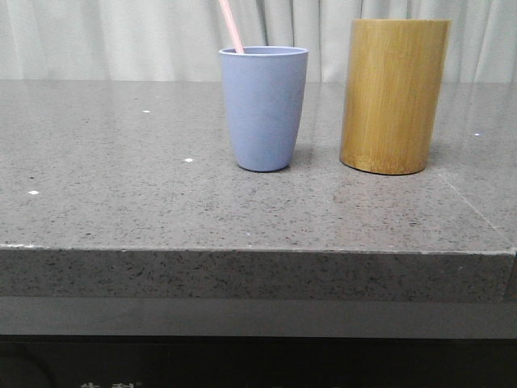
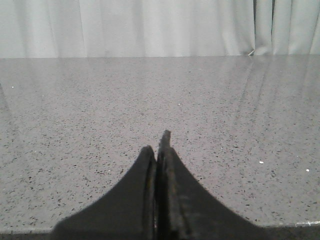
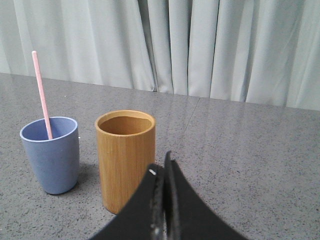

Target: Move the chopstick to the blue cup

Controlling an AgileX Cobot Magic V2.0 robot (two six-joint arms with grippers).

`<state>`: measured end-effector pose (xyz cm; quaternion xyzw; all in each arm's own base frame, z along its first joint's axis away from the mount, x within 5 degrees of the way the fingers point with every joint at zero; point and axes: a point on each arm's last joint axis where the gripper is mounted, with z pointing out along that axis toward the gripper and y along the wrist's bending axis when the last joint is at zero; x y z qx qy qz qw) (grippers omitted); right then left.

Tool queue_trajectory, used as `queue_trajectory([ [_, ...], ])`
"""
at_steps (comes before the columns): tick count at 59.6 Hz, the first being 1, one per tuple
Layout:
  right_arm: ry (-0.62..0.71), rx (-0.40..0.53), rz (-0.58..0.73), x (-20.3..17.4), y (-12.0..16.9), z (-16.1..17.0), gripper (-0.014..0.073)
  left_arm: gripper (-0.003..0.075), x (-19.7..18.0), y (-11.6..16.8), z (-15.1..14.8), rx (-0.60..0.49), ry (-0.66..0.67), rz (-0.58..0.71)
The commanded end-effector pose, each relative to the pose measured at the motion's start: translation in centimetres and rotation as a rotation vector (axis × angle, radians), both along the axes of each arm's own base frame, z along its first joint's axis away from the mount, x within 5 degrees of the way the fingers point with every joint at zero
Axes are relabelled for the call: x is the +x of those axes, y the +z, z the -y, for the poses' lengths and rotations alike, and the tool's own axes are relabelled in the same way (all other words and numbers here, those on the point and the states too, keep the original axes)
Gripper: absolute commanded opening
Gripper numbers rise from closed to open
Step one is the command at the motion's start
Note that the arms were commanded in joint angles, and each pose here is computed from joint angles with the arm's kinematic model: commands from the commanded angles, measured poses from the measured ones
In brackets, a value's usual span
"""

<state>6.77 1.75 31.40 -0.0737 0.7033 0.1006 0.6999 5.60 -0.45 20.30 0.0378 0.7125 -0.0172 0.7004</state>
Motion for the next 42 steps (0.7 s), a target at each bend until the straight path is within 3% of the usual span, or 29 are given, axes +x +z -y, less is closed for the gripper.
queue_trajectory([
  [1, -0.016, 0.007, 0.08, 0.2, 0.7, 0.1, -0.0112, -0.0019, -0.2, 0.7, 0.0, -0.023, 0.003, 0.103],
  [28, -0.26, -0.025, -0.008, -0.7, -11.0, 1.8, -0.0112, -0.0019, -0.2, 0.7, 0.0, -0.023, 0.003, 0.099],
  [42, -0.255, -0.018, -0.006, -1.3, -11.6, 1.8, -0.0112, -0.0019, -0.2, 0.7, 0.0, -0.023, 0.003, 0.099],
])
